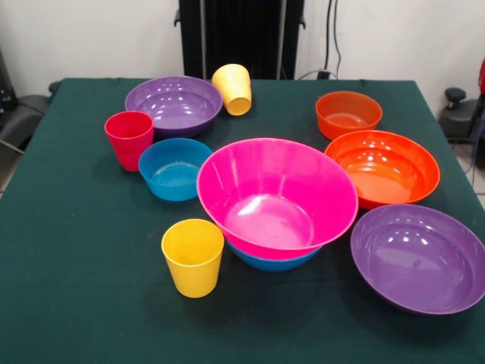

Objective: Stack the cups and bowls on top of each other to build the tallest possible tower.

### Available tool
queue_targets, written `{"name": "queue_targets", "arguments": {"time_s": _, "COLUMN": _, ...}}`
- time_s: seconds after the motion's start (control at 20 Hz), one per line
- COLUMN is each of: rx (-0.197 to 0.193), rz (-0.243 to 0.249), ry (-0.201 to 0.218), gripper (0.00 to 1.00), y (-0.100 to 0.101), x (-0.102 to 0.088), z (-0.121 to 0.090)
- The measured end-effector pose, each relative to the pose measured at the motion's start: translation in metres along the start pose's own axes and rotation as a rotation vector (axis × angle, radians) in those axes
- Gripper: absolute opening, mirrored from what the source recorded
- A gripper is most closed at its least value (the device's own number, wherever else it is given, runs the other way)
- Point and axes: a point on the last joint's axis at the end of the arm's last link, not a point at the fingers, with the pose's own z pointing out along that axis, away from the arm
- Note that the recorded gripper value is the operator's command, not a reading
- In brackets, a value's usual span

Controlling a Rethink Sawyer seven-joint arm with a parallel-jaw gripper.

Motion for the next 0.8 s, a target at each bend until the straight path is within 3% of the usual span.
{"name": "queue_targets", "arguments": {"time_s": 0.8, "rx": 0.016, "rz": 0.082, "ry": 0.007, "gripper": 1.00, "y": -0.042, "x": -0.041, "z": 0.009}}
